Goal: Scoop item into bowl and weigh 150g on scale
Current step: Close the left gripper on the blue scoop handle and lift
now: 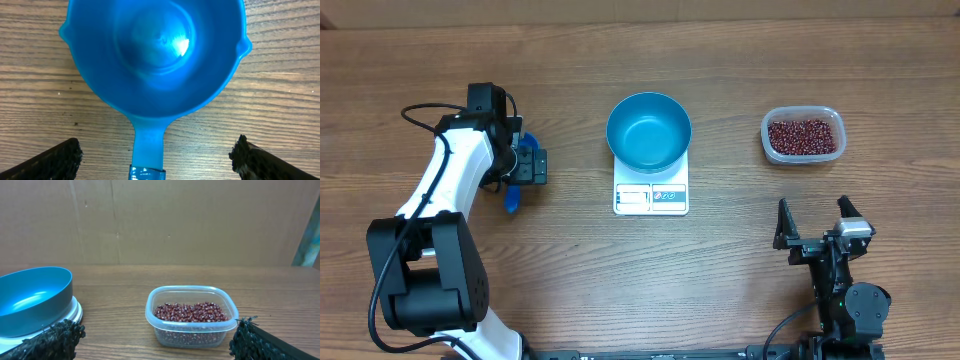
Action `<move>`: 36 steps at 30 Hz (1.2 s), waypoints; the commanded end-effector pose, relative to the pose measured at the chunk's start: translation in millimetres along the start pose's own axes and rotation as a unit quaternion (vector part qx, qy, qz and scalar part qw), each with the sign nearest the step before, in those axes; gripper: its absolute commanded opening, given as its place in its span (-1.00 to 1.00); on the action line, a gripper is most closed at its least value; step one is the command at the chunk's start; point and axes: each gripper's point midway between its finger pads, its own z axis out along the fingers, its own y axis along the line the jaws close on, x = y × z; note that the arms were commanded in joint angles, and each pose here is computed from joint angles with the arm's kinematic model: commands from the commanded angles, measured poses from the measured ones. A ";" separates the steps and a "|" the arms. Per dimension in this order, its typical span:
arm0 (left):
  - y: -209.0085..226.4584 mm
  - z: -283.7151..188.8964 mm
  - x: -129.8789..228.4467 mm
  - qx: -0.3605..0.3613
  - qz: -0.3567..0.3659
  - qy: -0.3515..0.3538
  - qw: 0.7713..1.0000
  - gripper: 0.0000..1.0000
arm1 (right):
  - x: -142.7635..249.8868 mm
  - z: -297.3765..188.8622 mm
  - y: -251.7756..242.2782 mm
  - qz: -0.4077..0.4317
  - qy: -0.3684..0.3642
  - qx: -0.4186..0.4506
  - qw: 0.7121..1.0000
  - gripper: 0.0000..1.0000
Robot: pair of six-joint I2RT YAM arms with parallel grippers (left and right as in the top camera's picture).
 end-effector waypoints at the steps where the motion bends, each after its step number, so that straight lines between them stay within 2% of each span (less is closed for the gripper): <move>1: 3.5 6.4 0.9 -0.005 0.007 0.004 1.000 0.99 | 2.0 0.1 -0.9 -0.002 -0.001 0.002 1.000 1.00; 36: -1.8 20.6 3.3 0.008 0.007 -0.007 1.000 0.99 | 2.0 0.1 -0.9 -0.002 -0.001 0.002 1.000 1.00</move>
